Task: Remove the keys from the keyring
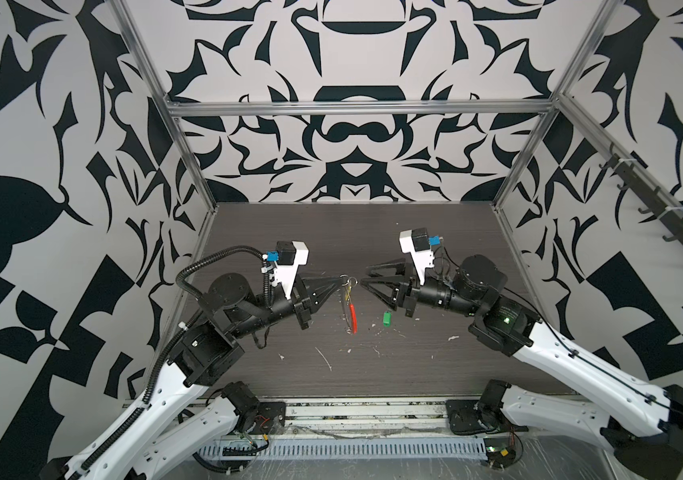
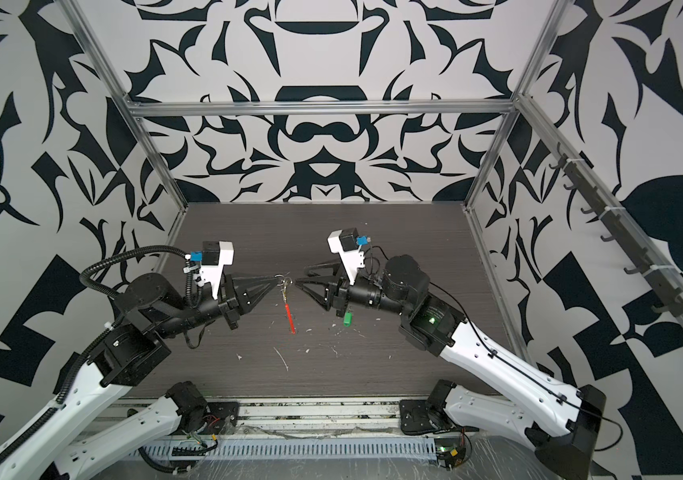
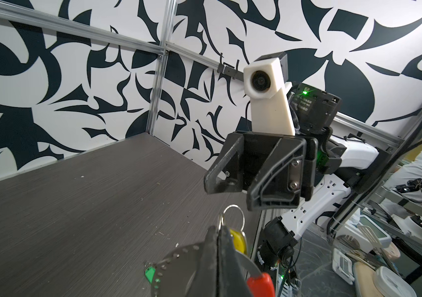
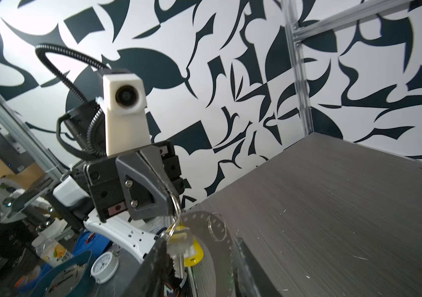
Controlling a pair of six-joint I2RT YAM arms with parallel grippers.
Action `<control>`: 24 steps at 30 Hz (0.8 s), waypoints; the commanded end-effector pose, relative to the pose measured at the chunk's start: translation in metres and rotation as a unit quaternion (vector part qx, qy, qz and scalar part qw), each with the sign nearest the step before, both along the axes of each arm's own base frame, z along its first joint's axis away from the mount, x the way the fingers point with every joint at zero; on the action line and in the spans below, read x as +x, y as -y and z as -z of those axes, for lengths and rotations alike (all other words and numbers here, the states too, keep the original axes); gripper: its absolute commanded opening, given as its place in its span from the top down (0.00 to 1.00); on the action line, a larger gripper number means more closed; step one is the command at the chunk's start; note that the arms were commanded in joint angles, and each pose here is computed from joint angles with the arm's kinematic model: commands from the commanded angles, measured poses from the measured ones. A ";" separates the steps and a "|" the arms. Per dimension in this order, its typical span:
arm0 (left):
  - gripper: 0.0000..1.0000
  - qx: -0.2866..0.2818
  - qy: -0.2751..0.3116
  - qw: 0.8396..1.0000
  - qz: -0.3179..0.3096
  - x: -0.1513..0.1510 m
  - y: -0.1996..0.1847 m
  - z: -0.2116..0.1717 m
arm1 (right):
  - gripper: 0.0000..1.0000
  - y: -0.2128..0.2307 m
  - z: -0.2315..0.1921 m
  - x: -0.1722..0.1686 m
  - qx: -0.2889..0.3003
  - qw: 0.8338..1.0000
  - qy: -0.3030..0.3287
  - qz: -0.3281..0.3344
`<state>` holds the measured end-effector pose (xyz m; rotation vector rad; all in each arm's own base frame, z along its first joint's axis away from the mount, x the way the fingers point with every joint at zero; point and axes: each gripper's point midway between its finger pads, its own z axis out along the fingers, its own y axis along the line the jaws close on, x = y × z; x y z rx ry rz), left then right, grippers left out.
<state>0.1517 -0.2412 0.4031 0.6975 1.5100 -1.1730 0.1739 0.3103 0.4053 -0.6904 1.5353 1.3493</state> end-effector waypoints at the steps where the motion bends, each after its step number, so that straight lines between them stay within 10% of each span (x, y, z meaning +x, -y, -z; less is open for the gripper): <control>1: 1.00 -0.010 0.009 1.000 -0.026 0.006 -0.006 -0.003 | 0.57 0.005 -0.032 0.007 0.063 0.998 -0.001 0.030; 24: 1.00 -0.008 0.009 0.998 -0.057 0.014 -0.011 0.001 | 0.74 -0.025 -0.026 0.011 0.041 0.998 -0.030 0.039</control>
